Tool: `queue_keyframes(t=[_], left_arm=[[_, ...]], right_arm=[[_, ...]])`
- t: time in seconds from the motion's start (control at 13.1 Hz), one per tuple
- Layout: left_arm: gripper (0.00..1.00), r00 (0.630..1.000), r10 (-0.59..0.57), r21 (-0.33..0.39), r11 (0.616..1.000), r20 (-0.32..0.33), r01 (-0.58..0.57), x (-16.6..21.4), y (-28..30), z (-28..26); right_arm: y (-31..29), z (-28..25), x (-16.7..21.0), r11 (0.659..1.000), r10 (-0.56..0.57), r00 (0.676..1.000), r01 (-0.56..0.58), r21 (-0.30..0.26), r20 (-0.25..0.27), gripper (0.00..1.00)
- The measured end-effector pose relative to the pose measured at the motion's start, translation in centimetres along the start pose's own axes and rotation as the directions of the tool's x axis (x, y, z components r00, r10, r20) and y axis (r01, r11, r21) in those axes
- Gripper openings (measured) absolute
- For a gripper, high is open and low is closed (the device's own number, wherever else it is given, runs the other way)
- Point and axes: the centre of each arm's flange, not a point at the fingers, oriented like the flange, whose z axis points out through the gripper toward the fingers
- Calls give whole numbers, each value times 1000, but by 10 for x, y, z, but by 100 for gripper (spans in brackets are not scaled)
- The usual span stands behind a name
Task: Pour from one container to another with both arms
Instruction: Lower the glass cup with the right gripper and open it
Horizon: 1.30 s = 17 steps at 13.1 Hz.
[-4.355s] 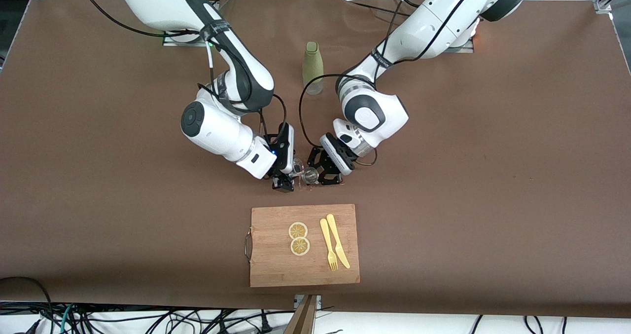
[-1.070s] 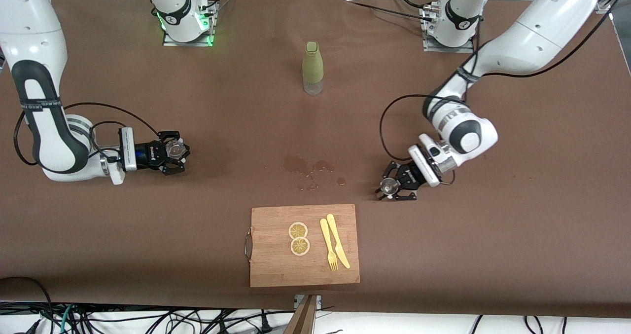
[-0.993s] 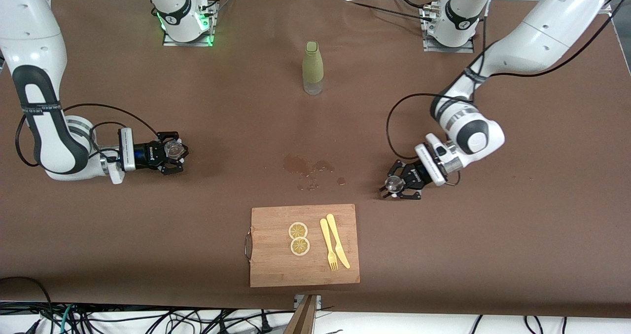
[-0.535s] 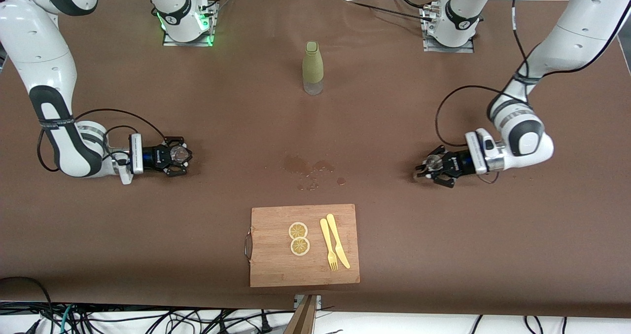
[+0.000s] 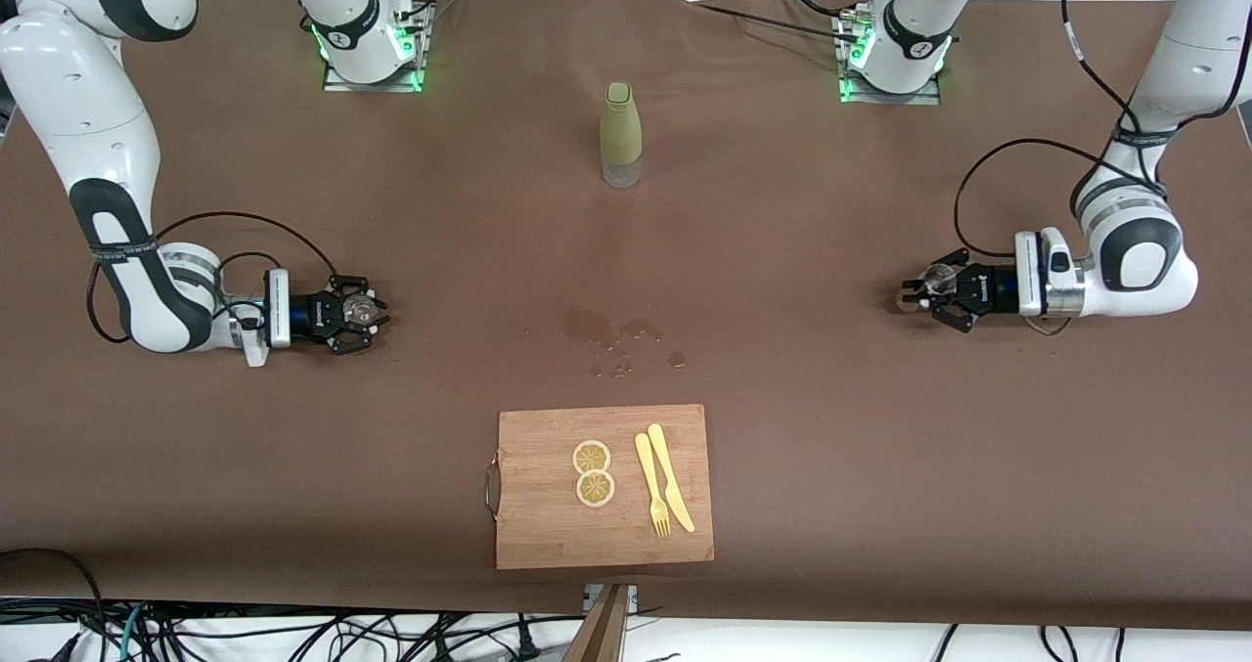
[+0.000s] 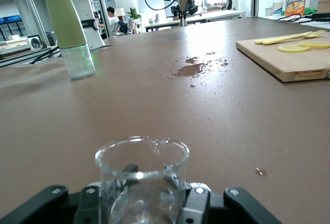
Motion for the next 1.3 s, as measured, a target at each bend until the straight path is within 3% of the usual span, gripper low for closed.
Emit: queue_keyframes(t=[0.38, 0.46, 0.61, 0.84, 1.07, 1.3], left_arm=[[22, 999, 17, -13, 1000, 32, -17, -30, 26, -33], [22, 999, 34, -13, 999, 30, -34, -34, 27, -34], [22, 998, 67, -23, 998, 19, -67, -44, 27, -28], [22, 995, 95, -34, 995, 2, -95, -55, 26, -22], [22, 995, 98, -38, 994, -3, -98, -59, 23, -21], [20, 996, 89, -47, 995, -12, -89, -66, 23, -14]], right_arm=[[-9, -25, -9, 1000, 11, 1000, -11, -7, 10, 94], [-13, -36, -12, 1000, 18, 1000, -17, -8, 20, 100], [-22, -65, -17, 999, 33, 998, -32, -12, 50, 100], [-36, -122, -7, 996, 83, 986, -80, -27, 143, 100], [-38, -174, 48, 981, 195, 955, -190, -45, 224, 100], [-33, -209, 122, 942, 337, 891, -320, -105, 305, 100]])
